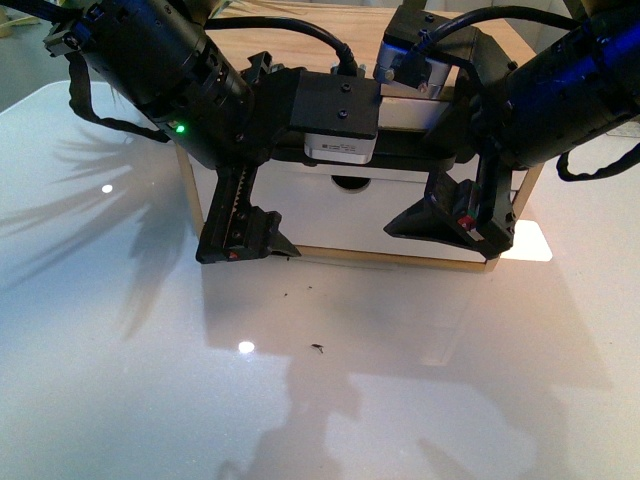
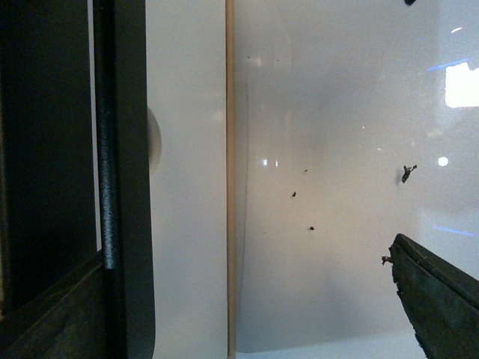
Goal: Pull drawer
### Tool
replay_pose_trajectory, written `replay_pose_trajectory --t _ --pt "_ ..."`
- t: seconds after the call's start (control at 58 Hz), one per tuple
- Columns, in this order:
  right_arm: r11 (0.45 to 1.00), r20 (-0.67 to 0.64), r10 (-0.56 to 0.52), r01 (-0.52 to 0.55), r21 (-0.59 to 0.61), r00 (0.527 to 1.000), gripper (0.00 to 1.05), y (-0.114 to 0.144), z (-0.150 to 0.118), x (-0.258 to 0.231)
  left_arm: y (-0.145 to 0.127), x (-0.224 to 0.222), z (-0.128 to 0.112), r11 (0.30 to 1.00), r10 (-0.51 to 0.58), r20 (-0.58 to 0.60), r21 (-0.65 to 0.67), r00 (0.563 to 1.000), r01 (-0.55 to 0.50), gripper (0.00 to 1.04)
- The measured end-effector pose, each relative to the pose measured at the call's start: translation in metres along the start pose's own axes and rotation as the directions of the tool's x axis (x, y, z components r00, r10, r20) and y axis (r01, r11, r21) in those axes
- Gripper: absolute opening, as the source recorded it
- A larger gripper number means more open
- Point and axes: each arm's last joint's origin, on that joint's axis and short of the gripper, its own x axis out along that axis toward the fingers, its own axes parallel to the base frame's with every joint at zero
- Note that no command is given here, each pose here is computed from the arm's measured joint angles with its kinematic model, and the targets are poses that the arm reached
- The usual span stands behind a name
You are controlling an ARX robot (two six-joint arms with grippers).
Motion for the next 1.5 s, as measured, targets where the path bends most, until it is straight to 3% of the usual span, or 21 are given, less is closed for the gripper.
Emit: replay_pose_trajectory --t 0.448,1.052,1.19,1.5 --pt "0.991 -0.018 0.133 -0.133 -0.015 0.991 0.96 0.016 -0.003 -0.013 -0.019 -0.012 0.003 0.994 -0.1 -0.001 0.035 0.995 0.1 0.98" --pt "0.974 0.006 0.228 -0.228 -0.001 0.974 0.96 0.086 -0.006 -0.043 -0.088 -0.051 0.014 0.979 -0.176 -0.003 0.101 0.984 0.175 0.98" --pt "0.979 0.038 0.204 -0.204 0.003 0.978 0.96 0.095 -0.007 -0.048 -0.098 -0.06 0.015 0.985 -0.139 0.018 0.108 0.99 0.137 0.98" --pt "0.986 0.215 0.053 -0.085 0.142 0.975 0.96 0.109 -0.013 -0.085 -0.118 -0.082 0.022 0.994 0.102 0.162 0.028 0.982 -0.108 0.97"
